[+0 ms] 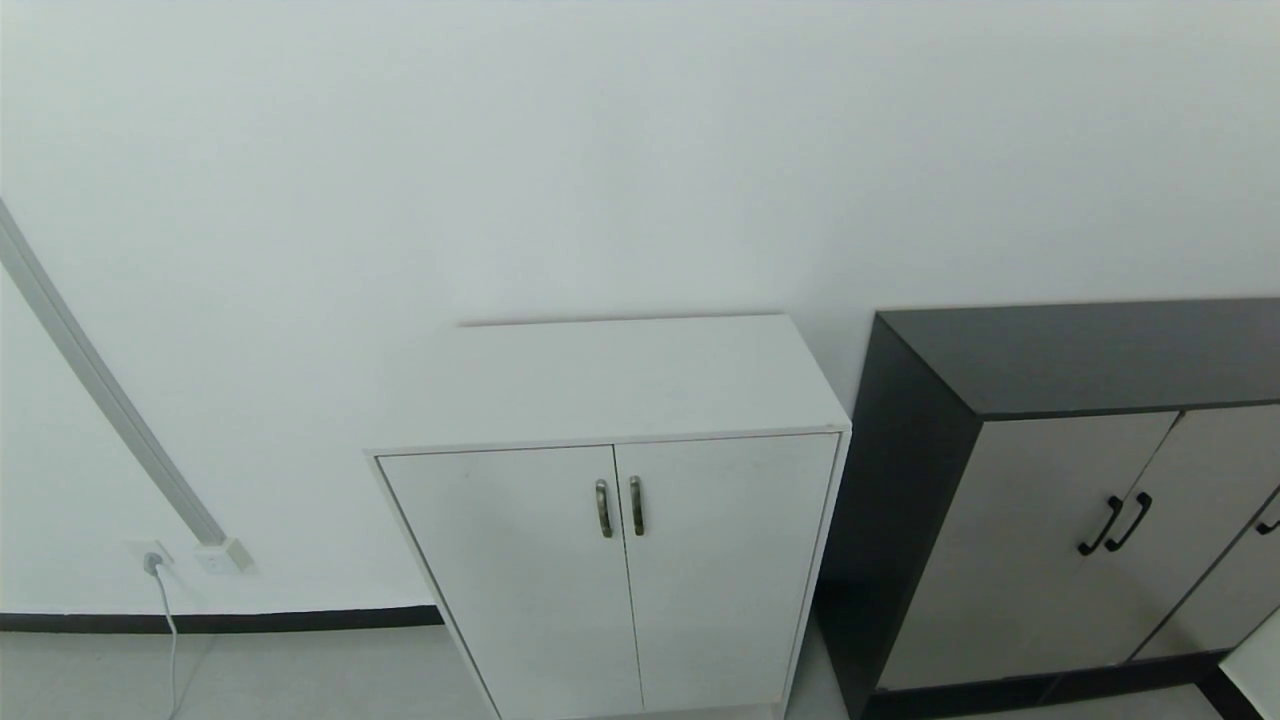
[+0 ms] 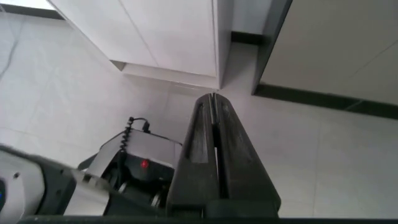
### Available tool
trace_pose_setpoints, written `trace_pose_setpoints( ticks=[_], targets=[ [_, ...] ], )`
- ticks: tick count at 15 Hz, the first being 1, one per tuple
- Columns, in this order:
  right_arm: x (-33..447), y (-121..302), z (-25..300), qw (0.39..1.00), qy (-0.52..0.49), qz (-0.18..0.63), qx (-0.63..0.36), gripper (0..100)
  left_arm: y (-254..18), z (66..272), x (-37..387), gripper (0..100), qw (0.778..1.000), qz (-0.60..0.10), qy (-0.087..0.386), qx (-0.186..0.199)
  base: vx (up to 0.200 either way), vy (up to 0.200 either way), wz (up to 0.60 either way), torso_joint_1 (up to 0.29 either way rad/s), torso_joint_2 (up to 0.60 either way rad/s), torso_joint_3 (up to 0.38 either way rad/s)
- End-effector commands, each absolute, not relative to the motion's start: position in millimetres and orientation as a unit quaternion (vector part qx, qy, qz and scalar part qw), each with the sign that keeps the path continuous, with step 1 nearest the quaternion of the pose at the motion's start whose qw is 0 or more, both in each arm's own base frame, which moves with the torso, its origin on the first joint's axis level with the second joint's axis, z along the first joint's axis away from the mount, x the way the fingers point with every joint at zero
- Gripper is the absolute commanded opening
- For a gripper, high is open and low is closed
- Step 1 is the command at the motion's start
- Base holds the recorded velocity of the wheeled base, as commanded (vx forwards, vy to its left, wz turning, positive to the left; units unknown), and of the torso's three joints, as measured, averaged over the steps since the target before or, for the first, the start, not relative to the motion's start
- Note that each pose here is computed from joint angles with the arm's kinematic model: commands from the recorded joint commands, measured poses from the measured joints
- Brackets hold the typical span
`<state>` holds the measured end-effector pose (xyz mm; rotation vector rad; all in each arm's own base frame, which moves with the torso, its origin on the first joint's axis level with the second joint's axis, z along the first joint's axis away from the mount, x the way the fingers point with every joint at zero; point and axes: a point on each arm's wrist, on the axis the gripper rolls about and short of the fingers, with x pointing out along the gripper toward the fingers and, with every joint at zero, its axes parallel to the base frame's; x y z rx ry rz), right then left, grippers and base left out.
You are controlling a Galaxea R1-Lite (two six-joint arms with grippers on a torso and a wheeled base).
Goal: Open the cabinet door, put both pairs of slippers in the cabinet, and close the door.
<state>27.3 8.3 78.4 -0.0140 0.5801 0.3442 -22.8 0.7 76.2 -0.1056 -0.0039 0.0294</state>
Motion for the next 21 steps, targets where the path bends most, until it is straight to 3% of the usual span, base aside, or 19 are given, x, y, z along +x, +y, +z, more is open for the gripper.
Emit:
trace_pose_setpoints(
  ticks=[1,4,8,14,21],
  targets=[
    [22,8,79,0.951,0.257,0.172,-0.010,0,1,77,-23,0,0.998,0.015,-0.003,-0.053,0.000,0.000,0.00,0.000,0.00,0.000],
    [22,6,79,0.956,0.263,0.127,-0.032,0,1,76,-23,0,0.998,0.015,-0.002,-0.053,0.000,0.000,0.00,0.000,0.00,0.000],
    [18,5,76,0.956,0.259,0.124,-0.058,0,1,76,-23,0,0.998,0.016,-0.002,-0.053,0.000,0.000,0.00,0.000,0.00,0.000],
    [-5,2,78,0.987,0.114,0.098,-0.053,0,1,76,-23,0,0.998,0.015,-0.002,-0.053,0.000,0.000,0.00,0.000,0.00,0.000],
    [-16,1,77,0.995,0.045,0.077,-0.038,0,1,76,-23,0,0.998,0.015,-0.002,-0.054,0.000,0.000,0.00,0.000,0.00,0.000]
  ],
)
